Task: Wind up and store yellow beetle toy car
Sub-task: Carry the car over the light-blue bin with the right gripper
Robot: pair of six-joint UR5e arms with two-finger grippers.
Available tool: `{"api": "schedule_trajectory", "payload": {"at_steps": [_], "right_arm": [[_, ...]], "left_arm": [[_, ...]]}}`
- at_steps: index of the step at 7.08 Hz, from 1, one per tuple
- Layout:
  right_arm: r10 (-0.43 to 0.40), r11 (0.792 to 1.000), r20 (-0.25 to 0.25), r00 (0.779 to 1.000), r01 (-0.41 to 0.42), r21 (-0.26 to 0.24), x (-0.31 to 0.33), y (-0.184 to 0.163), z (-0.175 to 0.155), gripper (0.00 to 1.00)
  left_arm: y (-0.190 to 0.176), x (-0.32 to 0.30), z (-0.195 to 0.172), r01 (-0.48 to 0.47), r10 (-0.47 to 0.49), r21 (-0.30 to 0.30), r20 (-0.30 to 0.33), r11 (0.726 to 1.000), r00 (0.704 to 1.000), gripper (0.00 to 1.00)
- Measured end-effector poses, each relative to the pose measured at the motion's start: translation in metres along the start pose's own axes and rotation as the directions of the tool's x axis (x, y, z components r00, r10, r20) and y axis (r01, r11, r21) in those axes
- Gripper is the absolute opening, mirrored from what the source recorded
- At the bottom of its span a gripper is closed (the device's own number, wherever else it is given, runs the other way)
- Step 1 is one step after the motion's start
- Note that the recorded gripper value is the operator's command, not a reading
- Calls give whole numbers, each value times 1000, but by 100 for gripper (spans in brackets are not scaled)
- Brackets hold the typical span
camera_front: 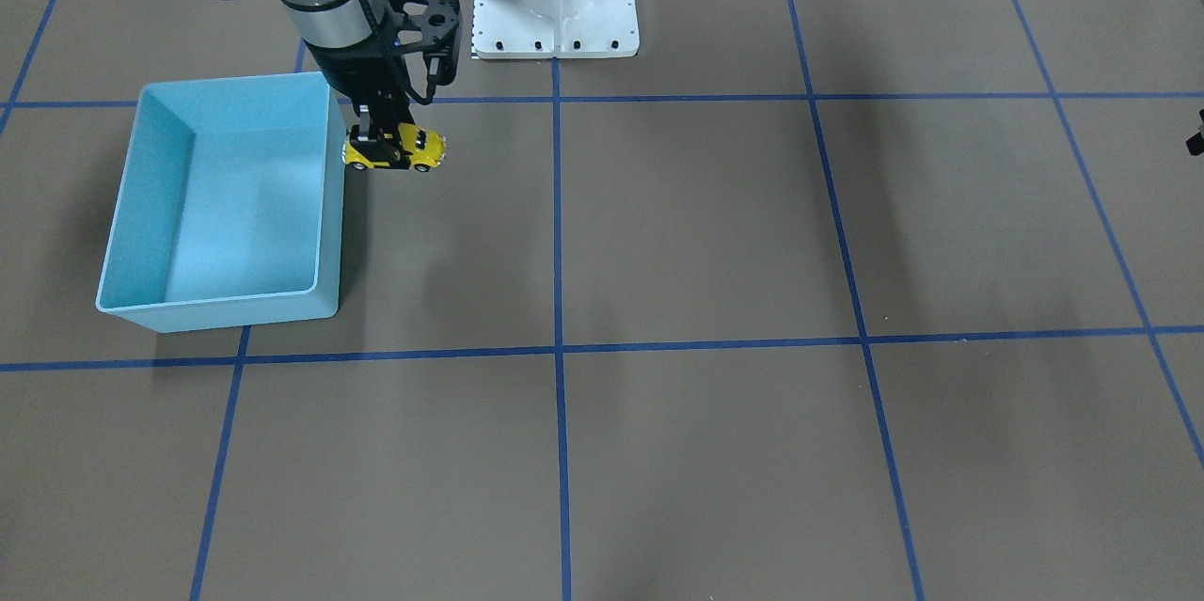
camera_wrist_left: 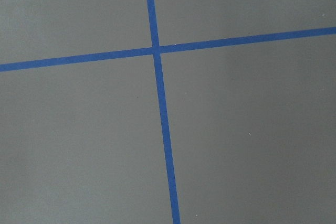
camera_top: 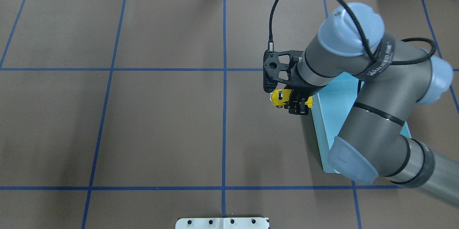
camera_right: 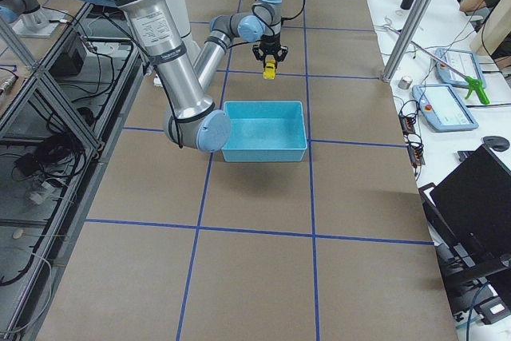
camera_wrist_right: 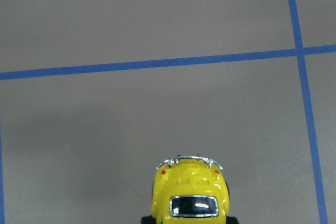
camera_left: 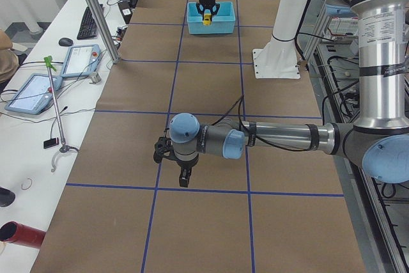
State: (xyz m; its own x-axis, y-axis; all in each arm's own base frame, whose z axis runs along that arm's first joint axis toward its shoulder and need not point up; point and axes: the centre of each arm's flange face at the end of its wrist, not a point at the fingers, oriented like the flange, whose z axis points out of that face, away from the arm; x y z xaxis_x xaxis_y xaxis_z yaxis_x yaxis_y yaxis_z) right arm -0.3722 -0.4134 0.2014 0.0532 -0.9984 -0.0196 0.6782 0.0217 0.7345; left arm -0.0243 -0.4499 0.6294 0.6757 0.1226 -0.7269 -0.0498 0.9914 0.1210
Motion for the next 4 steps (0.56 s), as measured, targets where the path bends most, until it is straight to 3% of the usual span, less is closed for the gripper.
{"api": "schedule_trajectory", "payload": {"at_steps": [2, 4], "right_arm": [[-86, 994, 16, 996, 87, -63, -2, 68, -14, 0], [-146, 985, 22, 989, 147, -91, -1, 124, 9, 0]], "left_arm": [[0, 0, 1, 1, -1, -2, -1, 1000, 1000, 100], [0, 0, 1, 2, -2, -2, 0, 1000, 1000, 100]]}}
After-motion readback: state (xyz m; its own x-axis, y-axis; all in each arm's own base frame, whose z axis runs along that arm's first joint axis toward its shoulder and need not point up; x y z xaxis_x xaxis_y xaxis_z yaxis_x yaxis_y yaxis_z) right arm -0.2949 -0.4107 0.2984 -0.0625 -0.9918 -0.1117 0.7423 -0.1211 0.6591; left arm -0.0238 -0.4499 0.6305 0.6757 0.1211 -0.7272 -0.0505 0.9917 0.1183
